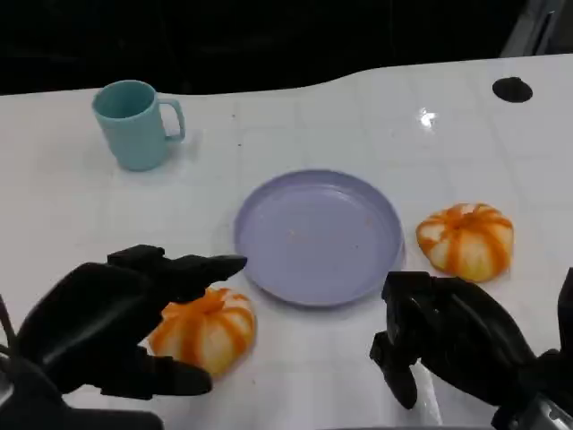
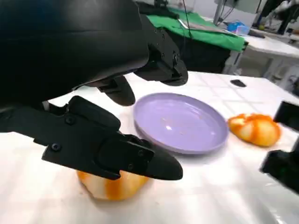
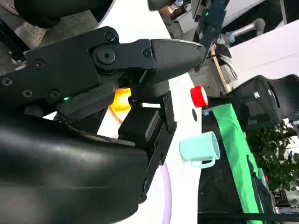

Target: Grasp the bread from the table and place it into the plate.

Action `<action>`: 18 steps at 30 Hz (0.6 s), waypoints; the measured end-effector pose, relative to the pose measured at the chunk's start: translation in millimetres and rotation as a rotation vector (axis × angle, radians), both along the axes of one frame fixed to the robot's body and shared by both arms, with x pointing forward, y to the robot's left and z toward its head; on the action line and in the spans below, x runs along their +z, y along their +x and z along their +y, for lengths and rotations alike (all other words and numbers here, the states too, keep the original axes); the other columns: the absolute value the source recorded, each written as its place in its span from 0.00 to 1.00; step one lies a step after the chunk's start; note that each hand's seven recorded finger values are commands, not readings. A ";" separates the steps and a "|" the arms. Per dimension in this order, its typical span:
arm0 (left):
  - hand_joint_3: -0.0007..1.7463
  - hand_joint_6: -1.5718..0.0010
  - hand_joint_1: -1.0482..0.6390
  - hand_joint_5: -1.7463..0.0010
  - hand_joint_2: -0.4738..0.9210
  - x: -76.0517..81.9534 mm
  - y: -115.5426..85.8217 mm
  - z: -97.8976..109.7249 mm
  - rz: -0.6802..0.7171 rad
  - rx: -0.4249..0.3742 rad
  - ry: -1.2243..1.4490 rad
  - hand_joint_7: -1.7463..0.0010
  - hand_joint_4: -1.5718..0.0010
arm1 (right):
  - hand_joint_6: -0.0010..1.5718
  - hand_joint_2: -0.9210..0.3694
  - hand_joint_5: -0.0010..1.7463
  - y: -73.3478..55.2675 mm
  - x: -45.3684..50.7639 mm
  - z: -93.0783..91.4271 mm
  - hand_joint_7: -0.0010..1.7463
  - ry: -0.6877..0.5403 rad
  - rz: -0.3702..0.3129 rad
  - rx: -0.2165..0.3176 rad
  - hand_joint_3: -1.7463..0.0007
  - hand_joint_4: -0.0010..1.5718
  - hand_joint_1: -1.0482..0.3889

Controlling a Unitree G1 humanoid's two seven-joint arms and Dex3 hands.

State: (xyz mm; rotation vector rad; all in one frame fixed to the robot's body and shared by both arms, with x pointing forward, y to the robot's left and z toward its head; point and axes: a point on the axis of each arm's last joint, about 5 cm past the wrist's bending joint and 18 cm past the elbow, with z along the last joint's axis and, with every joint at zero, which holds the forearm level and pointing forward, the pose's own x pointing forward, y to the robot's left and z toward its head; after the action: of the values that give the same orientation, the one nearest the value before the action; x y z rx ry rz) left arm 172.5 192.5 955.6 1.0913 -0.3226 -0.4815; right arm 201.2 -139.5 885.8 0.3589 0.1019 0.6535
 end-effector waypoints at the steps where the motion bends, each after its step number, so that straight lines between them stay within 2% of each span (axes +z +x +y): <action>1: 0.05 0.84 0.15 0.77 1.00 -0.5 0.0 -1.8 0.000 0.007 0.032 1.00 0.87 | 0.71 0.00 0.93 -0.4 -0.2 -0.1 0.87 0.000 0.003 -0.001 0.80 0.81 0.08; 10: 0.03 0.86 0.16 0.82 1.00 -8.5 8.6 -17.6 0.009 0.074 0.274 1.00 0.86 | 0.70 0.00 0.93 -3.5 -1.4 -0.9 0.88 0.000 0.009 -0.004 0.78 0.81 0.09; 18: 0.03 0.87 0.18 0.87 1.00 -36.4 29.7 -29.1 0.103 0.069 0.414 1.00 0.84 | 0.70 0.00 0.93 -4.6 -1.5 -0.8 0.88 0.000 0.019 -0.001 0.80 0.81 0.08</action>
State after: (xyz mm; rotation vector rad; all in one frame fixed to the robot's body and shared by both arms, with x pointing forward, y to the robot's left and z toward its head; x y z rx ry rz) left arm 202.2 163.3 919.2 1.4685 -0.0932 -0.5550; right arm 196.6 -140.2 884.2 0.3654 0.1200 0.6493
